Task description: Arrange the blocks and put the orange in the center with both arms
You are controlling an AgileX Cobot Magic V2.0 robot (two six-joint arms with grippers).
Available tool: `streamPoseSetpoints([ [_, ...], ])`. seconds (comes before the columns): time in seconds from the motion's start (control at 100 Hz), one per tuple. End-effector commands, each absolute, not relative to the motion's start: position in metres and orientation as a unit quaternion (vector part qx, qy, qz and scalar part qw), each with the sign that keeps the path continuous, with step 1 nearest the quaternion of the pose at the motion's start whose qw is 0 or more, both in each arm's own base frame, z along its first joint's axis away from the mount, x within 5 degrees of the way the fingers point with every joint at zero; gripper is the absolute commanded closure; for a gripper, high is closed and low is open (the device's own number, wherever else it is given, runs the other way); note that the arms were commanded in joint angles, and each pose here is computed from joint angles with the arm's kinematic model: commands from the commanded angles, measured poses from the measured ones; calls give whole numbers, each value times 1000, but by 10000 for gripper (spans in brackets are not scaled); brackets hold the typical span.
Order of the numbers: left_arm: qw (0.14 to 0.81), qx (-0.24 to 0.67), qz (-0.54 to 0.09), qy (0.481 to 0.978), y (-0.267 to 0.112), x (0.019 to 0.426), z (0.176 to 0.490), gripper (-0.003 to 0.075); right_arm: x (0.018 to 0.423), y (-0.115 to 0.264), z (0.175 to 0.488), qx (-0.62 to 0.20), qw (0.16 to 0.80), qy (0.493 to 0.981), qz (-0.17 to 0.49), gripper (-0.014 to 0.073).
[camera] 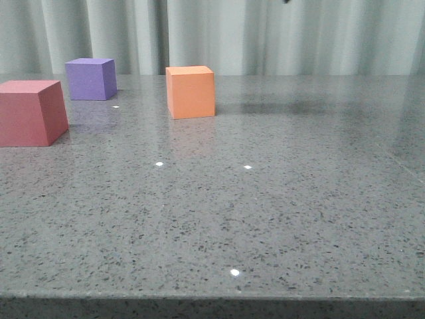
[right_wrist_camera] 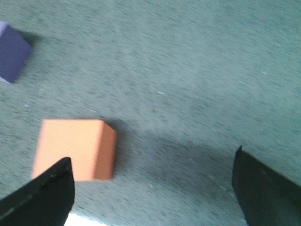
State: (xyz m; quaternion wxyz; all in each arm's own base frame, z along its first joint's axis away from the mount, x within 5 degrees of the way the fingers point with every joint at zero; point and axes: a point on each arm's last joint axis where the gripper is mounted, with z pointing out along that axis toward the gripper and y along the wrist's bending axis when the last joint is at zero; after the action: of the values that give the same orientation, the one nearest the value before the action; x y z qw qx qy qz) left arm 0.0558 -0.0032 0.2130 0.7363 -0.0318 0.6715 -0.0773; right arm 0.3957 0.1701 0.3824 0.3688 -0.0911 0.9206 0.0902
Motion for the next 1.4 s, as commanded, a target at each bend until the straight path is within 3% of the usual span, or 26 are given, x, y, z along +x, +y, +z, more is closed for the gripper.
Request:
streamPoseSetpoints([
  [0.0,760,-31,-84,644,-4,54,208,741,376,142,419,-80,430,895,85,-70],
  [0.29,760,-31,-84,644,-4,54,208,741,329,70,403,-19,451,890,58,-70],
  [0.58,760,-31,-84,644,-4,54,208,741,252,17,379,36,494,868,35,-70],
  [1.07,760,-31,-84,644,-4,54,208,741,130,5,346,21,646,762,34,-70],
  [1.39,760,-31,-84,644,-4,54,208,741,117,4,335,-2,670,743,13,-67],
])
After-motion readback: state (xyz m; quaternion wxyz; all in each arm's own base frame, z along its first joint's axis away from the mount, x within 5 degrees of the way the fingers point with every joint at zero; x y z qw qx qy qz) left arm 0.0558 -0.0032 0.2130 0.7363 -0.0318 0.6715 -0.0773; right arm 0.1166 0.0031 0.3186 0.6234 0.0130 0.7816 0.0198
